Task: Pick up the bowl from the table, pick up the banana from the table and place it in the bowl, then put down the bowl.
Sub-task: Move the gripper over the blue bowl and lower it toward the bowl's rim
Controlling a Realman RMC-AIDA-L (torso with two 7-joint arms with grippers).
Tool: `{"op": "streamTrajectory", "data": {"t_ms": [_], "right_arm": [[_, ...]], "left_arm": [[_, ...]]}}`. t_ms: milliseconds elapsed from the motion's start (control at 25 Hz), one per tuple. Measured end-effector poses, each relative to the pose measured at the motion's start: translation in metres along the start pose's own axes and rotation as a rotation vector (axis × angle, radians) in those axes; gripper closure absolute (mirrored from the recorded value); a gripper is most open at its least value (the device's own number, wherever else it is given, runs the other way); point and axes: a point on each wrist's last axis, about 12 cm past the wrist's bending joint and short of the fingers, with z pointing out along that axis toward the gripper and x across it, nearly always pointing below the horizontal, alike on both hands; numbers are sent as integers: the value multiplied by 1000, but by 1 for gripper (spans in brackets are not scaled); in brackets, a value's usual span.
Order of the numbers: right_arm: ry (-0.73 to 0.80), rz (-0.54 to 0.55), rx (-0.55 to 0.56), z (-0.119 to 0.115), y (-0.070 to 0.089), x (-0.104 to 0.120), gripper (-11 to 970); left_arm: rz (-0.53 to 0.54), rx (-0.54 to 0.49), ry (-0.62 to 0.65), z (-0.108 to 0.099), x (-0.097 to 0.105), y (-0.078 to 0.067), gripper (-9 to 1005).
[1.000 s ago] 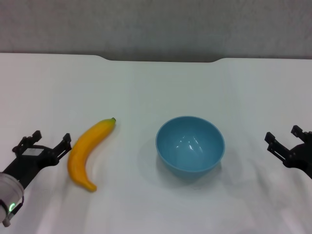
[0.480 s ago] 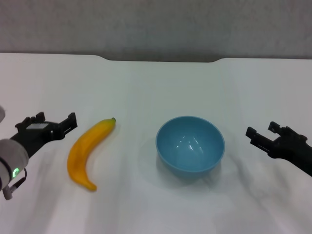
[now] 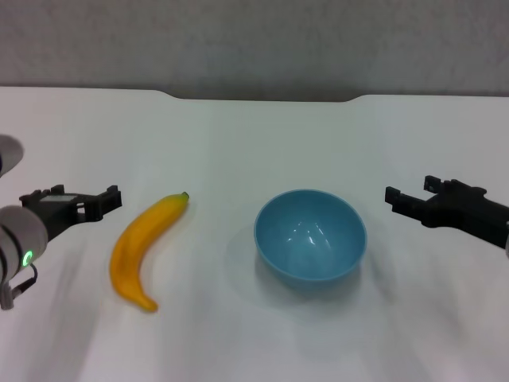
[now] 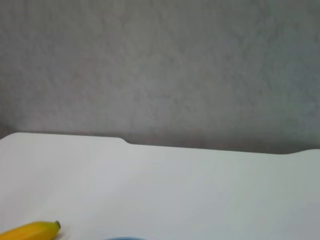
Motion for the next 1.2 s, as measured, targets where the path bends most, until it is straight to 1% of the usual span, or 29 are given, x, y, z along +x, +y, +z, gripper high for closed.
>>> {"op": "streamTrajectory", "data": {"t_ms": [160, 280, 440, 520, 640, 920, 1040, 1200], "right_arm": [[91, -12, -20, 7, 2, -19, 109], [176, -5, -39, 18, 9, -31, 109], [262, -61, -13, 36, 20, -40, 109], [289, -83, 3, 43, 25, -43, 109], [294, -77, 18, 50, 28, -49, 109], [284, -48, 90, 57, 25, -59, 110], [294, -44, 126, 65, 26, -57, 110], [315, -35, 127, 76, 32, -53, 110]], "left_arm": [[57, -20, 46, -3, -16, -11, 112], [107, -44, 99, -3, -25, -17, 112], [150, -70, 148, 1, -31, -21, 112], [161, -77, 164, 3, -32, -22, 112], [168, -81, 179, 5, -33, -23, 112], [197, -88, 222, 15, -31, -26, 111], [200, -89, 229, 16, -29, -26, 111], [202, -87, 226, 17, -29, -27, 111]]}}
